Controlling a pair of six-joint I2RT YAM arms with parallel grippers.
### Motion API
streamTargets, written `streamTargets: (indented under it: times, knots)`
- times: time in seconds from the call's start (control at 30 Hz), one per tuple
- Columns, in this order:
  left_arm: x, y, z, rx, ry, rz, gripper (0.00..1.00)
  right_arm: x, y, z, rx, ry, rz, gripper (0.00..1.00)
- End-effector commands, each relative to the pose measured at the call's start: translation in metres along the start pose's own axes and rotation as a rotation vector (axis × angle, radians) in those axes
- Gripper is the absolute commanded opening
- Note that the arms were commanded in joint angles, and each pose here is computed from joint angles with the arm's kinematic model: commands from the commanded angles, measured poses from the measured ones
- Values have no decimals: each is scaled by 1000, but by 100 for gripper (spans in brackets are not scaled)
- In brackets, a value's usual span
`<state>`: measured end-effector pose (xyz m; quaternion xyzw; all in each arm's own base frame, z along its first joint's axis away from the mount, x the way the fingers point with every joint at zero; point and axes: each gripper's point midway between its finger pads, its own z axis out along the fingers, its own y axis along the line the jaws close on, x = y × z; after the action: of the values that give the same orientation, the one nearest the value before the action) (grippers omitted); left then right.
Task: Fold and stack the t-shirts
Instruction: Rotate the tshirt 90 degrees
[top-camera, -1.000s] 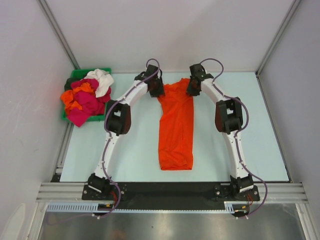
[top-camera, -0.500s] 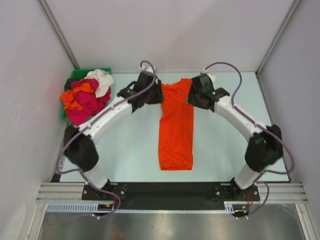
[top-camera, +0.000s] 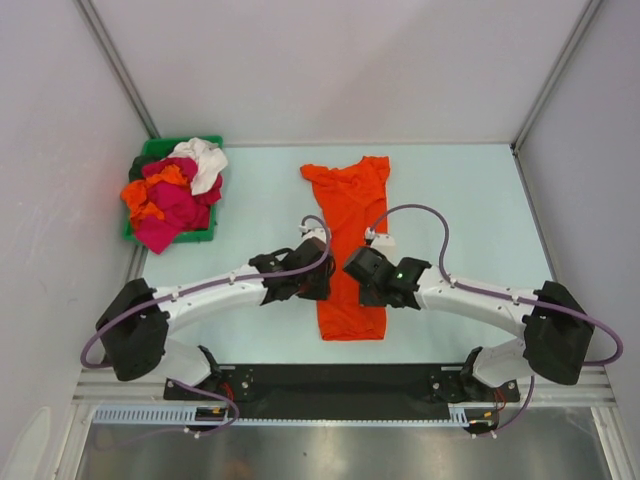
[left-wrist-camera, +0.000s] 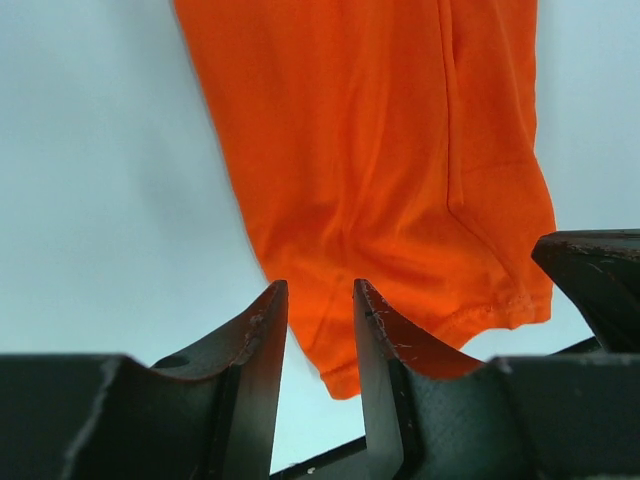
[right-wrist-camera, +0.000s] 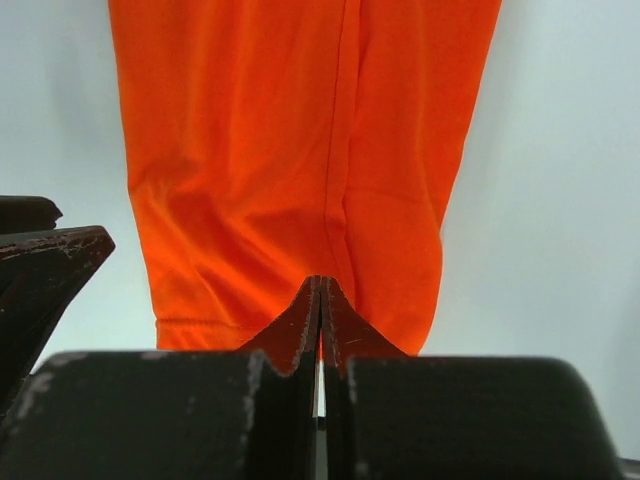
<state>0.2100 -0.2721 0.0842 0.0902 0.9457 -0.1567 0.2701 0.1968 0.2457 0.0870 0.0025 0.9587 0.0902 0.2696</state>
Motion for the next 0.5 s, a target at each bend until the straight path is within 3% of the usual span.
streamTargets:
  times: [0.0,0.47]
  knots:
    - [-5,-9,-12,49,-74,-66,38,2,4,-7,21,-54,59,0]
    - [68,-16,25,33,93,3,38,84,-8,41,76,136,-30,0]
